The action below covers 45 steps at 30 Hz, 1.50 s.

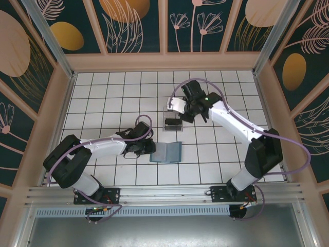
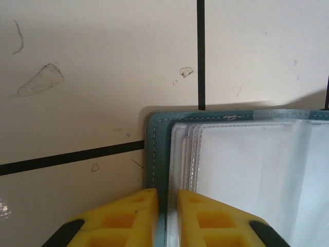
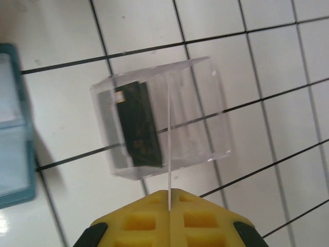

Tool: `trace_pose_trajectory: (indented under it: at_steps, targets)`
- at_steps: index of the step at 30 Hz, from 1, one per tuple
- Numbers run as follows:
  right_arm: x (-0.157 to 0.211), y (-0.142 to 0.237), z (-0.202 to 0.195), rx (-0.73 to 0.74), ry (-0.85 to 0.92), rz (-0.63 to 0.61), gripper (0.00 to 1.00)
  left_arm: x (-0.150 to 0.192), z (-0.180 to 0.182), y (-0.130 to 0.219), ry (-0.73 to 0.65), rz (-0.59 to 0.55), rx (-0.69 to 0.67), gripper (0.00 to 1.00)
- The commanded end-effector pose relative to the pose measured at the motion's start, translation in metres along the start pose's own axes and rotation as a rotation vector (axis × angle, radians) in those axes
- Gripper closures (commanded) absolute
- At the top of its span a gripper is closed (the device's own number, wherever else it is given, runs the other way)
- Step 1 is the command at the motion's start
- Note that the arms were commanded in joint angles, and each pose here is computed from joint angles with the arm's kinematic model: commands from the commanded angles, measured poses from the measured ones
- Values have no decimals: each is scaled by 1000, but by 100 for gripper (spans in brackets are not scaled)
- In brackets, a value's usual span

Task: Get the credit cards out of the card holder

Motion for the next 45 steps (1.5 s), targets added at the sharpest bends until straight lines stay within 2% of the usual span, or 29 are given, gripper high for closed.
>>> trace_pose_trajectory:
  at_steps: [1,14,32,38,45]
  targets:
    - [0,-6,-10,-70,112,35,100,13,16,-4,1,98,-98,81]
    - [-4,-60,-48,-204,126,155,100,13,16,-3,2,97,-102,81]
    - [1,-107,-52,-271,121,242,100,16,20,-2,22,89,-94,81]
    - [-10,-101,-58,-206,121,232,73,17,20,-1,26,86,-95,81]
    - [-11,-94,-74,5,123,261,66,16,19,2,30,76,-95,81]
Point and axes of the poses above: each hand's point on the last joint's axis, 136 mm out from that joint toward the fingers, its own y axis back along the fingers, its own z axis along the line the jaws close on, x = y × z, the point moved 10 cm from there along y, back along the fingers, and after that the axes turned 5 degrees about y, right-handed, at the moved point
